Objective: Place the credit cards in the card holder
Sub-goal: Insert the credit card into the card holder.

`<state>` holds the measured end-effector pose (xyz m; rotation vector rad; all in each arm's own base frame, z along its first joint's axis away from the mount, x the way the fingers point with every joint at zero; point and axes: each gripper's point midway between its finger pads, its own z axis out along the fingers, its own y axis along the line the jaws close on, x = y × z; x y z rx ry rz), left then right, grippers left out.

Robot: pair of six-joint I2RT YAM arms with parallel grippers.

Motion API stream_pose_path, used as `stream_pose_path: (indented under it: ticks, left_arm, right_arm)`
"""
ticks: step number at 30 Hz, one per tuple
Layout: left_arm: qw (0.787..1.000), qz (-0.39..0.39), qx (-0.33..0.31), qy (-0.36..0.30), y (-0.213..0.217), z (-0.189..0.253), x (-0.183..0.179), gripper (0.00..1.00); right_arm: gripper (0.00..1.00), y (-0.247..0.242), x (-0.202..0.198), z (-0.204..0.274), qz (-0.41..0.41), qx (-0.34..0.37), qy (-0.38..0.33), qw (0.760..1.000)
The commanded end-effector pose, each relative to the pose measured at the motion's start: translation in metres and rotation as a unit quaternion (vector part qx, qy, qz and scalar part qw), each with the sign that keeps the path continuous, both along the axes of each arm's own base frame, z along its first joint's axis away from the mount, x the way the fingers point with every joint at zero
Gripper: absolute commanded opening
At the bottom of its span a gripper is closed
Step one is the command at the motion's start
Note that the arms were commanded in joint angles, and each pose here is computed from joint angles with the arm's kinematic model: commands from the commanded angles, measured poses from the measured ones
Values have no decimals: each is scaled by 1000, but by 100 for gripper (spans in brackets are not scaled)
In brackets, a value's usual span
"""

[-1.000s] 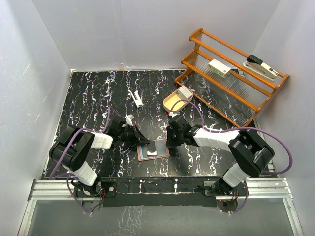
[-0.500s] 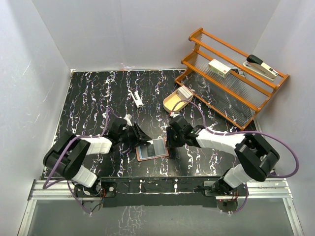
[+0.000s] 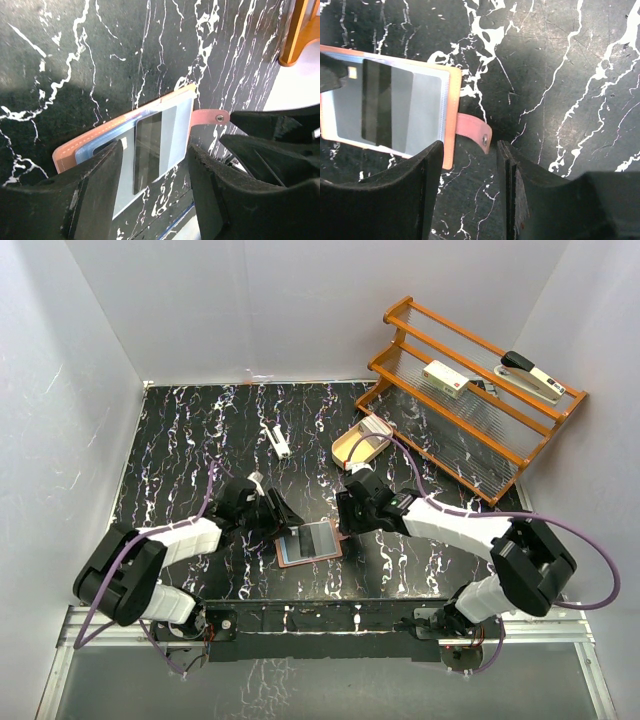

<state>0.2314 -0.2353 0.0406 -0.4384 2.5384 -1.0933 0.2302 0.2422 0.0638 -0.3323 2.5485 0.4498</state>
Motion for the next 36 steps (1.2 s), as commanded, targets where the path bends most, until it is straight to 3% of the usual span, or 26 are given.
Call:
stream_pose_path:
  ticks: [1,4,15,36]
  left_arm:
    - [1000,-11,-18,9,-4,8,-16,54]
    - [1000,-12,-27,10,-5,6,-18,55]
    - [998,-33,-45,20,-27,2,-23,55]
    - [994,-77,-74,1,-59,17,-18,54]
  right_arm:
    - [45,1,16,-1,-1,-12,-22,1000]
    - [42,3,16,-11,3,-16,-13,1000]
    - [12,13,3,-16,20,24,7,999]
    - [4,23,-11,-20,25,73,30,997]
